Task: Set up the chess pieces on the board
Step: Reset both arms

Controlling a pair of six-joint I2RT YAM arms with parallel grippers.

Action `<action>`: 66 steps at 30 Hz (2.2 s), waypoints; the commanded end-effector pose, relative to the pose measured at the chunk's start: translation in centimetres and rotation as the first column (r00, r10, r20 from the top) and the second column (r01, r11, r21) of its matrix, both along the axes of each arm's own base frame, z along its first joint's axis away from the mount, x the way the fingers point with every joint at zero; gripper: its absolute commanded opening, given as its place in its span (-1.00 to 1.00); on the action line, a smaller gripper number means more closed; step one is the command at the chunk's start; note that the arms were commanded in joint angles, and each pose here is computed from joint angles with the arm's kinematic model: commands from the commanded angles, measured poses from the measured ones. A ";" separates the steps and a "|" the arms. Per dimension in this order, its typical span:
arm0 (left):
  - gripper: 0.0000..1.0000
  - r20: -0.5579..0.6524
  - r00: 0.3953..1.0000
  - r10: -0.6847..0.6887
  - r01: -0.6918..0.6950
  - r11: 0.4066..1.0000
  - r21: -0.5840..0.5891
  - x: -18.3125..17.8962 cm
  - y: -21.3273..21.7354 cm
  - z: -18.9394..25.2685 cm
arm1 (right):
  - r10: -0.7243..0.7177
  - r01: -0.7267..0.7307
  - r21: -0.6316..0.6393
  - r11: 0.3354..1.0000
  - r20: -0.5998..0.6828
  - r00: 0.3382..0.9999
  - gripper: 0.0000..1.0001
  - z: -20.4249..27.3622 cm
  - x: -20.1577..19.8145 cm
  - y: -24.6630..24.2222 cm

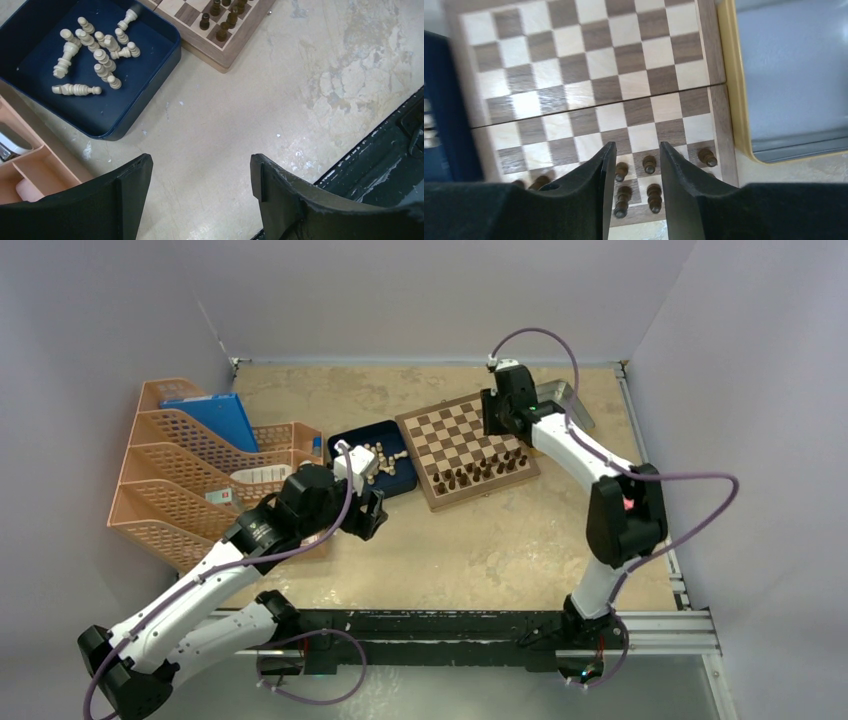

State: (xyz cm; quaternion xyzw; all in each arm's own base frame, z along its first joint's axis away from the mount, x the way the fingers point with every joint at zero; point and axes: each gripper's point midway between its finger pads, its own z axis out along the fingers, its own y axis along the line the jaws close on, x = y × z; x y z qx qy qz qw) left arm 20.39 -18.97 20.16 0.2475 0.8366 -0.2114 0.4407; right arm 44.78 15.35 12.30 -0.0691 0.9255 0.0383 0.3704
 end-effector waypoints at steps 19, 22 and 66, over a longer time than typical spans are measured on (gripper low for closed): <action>0.53 -0.047 0.989 0.141 -0.147 0.885 -0.442 0.6 -2.5 10.3 | 0.074 -0.263 0.375 0.889 0.449 0.891 0.66 17.3 -9.4 4.0; 0.53 -0.071 0.984 0.166 -0.179 0.857 -0.482 0.6 -2.3 10.8 | 0.105 -0.312 0.393 0.865 0.467 0.878 0.97 18.1 -11.3 4.1; 0.53 0.070 0.971 0.228 -0.187 0.912 -0.366 1.7 0.0 10.0 | 0.063 -0.367 0.482 0.795 0.536 0.842 0.98 18.8 -16.6 2.9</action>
